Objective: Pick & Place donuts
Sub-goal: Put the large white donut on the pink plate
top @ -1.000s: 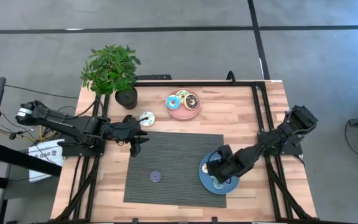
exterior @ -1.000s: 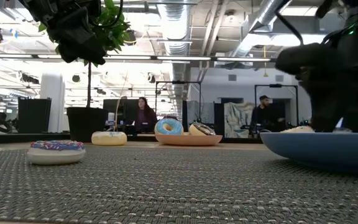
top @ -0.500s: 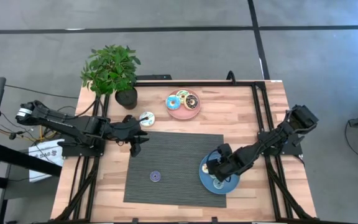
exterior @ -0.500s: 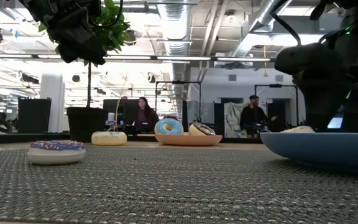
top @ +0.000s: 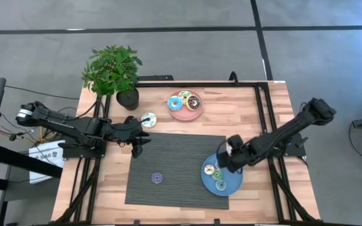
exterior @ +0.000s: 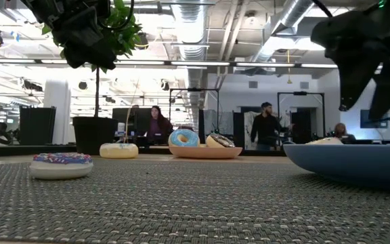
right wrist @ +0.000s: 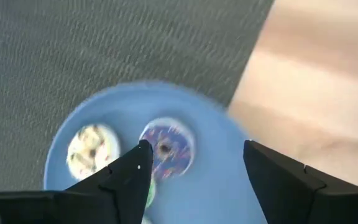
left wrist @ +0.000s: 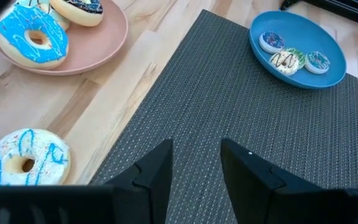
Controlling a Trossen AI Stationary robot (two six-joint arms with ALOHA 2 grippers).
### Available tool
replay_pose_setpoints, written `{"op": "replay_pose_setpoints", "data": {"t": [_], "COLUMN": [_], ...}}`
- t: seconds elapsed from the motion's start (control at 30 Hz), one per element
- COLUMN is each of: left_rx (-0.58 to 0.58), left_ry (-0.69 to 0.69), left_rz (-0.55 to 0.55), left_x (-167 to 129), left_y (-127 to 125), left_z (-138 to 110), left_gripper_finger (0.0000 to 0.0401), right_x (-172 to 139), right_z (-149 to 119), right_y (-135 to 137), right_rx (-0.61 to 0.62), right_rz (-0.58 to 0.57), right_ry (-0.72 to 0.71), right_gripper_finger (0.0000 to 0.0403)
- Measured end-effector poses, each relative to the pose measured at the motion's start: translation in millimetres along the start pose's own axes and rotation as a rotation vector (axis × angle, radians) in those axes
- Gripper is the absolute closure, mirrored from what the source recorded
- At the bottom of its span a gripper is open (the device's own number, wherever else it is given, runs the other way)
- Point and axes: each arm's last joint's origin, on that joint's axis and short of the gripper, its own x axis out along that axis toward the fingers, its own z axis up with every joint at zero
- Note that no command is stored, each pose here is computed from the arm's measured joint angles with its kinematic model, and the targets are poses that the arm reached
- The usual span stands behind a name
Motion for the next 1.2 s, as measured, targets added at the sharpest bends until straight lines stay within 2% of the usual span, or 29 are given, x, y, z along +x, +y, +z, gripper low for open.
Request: {"op": "replay_pose_setpoints", "data": {"t": [0.13,0.23,0.37,0.47,0.5,0.73,0.8,0.97,1.07,1.2], "left_rx": [-0.001,-0.011,-0.081,-0.130,-0.142,-0.200,-0.220,-0.108,-0.015,0.022], "left_ry": [-0.002,-0.006,-0.027,-0.027,-0.023,-0.008,0.004,0.019,0.056,0.142], "left_rz": [-0.001,-0.001,0.030,0.079,0.098,0.268,0.259,0.200,0.212,0.268], "left_x": [0,0,0,5,8,37,46,71,85,101], "left_y": [0,0,1,1,1,0,-2,-11,-16,-16], "left_z": [0,1,1,0,-1,-11,-13,-15,-15,-11], "left_gripper_finger": [0.0273,0.0273,0.0267,0.0246,0.0236,0.0170,0.0161,0.0156,0.0156,0.0162], "right_x": [-8,-14,-22,-26,-26,-16,-12,1,8,16], "right_z": [22,40,63,77,81,100,103,112,119,126], "right_y": [-7,-9,-14,-22,-25,-48,-52,-66,-73,-81], "right_rx": [-0.073,-0.164,-0.258,-0.324,-0.341,-0.377,-0.401,-0.429,-0.433,-0.433], "right_rz": [-0.004,0.046,0.095,0.109,0.100,0.049,0.034,-0.031,-0.040,-0.049], "right_ry": [0.002,0.012,-0.018,-0.056,-0.081,-0.080,-0.076,-0.060,-0.072,-0.085], "right_gripper_finger": [0.0178,0.0212,0.0298,0.0373,0.0387,0.0378,0.0383,0.0401,0.0398,0.0401]}}
